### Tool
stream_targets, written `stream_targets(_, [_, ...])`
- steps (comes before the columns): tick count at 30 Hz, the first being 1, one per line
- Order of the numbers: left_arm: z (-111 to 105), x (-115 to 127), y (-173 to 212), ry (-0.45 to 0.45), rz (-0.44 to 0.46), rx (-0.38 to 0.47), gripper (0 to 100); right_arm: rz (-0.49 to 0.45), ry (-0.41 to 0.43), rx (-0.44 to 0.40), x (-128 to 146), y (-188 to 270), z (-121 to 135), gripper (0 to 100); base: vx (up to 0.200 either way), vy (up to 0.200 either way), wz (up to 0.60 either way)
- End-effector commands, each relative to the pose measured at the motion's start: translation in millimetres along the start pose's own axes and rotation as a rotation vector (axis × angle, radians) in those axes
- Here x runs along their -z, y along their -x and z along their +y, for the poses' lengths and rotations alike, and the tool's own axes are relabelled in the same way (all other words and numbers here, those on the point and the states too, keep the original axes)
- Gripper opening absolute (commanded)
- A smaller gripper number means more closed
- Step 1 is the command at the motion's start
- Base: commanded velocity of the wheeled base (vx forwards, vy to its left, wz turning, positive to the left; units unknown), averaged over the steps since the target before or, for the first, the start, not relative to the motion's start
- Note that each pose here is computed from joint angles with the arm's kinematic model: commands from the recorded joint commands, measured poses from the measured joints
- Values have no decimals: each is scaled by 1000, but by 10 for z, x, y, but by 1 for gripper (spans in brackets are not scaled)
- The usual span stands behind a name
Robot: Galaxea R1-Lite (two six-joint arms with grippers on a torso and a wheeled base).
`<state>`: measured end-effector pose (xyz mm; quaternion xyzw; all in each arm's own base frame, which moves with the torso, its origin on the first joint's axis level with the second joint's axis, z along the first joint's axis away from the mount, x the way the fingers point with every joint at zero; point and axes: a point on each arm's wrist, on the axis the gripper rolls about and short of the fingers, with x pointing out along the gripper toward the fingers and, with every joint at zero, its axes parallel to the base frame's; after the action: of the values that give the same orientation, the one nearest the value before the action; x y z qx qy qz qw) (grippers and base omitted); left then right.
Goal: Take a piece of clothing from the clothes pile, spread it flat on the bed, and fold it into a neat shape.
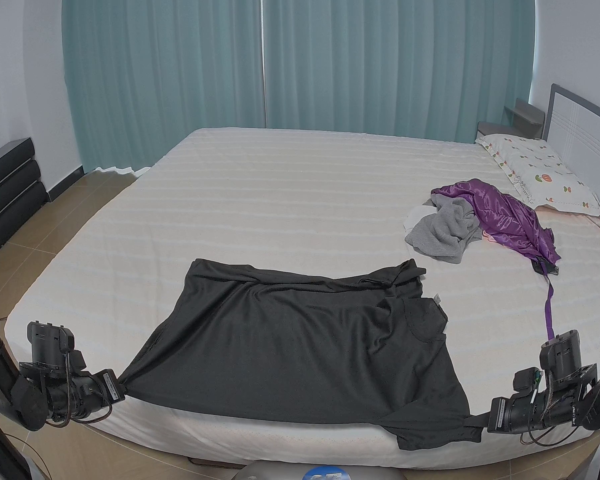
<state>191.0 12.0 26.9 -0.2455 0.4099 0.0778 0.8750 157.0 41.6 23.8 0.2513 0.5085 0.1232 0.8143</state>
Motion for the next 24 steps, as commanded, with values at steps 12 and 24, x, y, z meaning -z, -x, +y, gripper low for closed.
stream_targets(12, [9,99,-71,-7,67,-9,0,34,-22,34,-197,-317,-66,100,0,0,0])
stream_targets(24, [11,95,-78,-6,67,-10,0,6,-43,30,-499,-689,-71,100,0,0,0])
